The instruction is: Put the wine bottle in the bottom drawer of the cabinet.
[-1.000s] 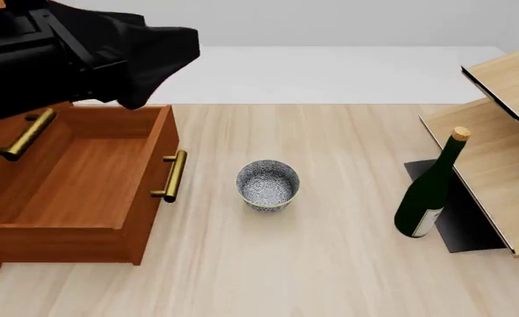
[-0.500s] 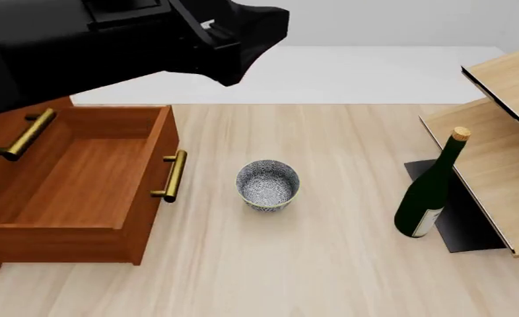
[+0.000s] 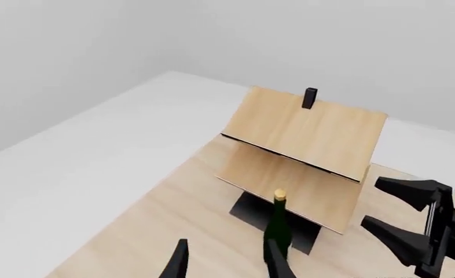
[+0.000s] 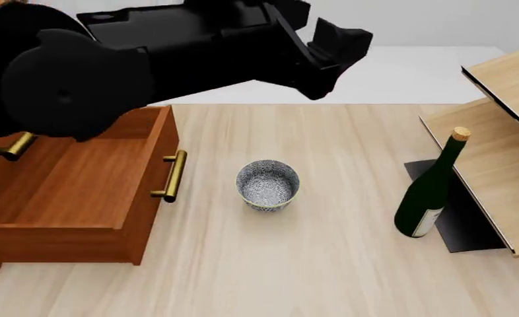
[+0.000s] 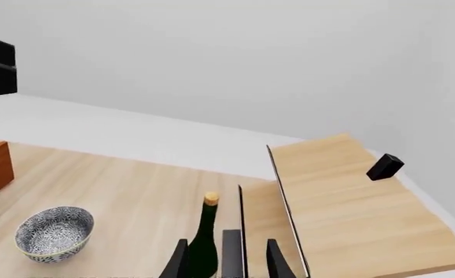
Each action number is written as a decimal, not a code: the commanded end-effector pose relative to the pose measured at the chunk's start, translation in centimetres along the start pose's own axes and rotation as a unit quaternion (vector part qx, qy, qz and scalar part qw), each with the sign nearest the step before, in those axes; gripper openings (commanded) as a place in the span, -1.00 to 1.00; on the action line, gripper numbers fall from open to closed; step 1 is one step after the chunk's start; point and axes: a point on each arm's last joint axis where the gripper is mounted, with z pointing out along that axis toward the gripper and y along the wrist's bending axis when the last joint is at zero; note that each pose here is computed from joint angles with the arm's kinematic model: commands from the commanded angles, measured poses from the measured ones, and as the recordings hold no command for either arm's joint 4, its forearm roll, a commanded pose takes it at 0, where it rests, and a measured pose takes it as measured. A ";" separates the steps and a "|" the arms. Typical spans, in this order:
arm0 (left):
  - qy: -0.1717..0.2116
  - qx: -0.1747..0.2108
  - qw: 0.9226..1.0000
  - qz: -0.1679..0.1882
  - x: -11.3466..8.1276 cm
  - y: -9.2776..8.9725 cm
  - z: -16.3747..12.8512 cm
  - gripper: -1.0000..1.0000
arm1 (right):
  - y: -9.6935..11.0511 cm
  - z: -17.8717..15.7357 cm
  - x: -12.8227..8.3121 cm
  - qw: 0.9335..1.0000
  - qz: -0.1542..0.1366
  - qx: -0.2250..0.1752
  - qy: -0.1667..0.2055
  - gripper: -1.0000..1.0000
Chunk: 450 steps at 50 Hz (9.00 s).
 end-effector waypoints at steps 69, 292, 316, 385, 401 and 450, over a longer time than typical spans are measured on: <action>0.038 0.059 0.997 0.012 5.5 -4.7 6.2 1.00 | 0.1 0.1 0.8 1.000 0.005 -0.002 0.011 1.00; 0.040 -0.010 0.997 0.058 4.4 1.1 15.0 -1.00 | 0.3 0.3 1.7 1.000 -0.006 -0.006 0.027 1.00; 0.003 -0.071 0.995 0.073 -1.2 5.7 6.8 -1.00 | 0.4 0.2 1.3 1.000 -0.006 -0.018 0.020 1.00; 0.151 -0.308 0.938 -0.047 -3.9 13.8 -15.7 -1.00 | 0.6 0.1 0.9 0.999 -0.001 -0.050 0.010 1.00; 0.182 -0.335 0.921 -0.081 -2.1 14.2 -17.1 -1.00 | 0.6 0.1 0.7 0.999 0.000 -0.053 0.007 1.00; 0.218 -0.346 0.905 -0.115 1.8 14.9 -16.8 -1.00 | 0.6 0.1 0.9 0.998 -0.002 -0.055 0.009 1.00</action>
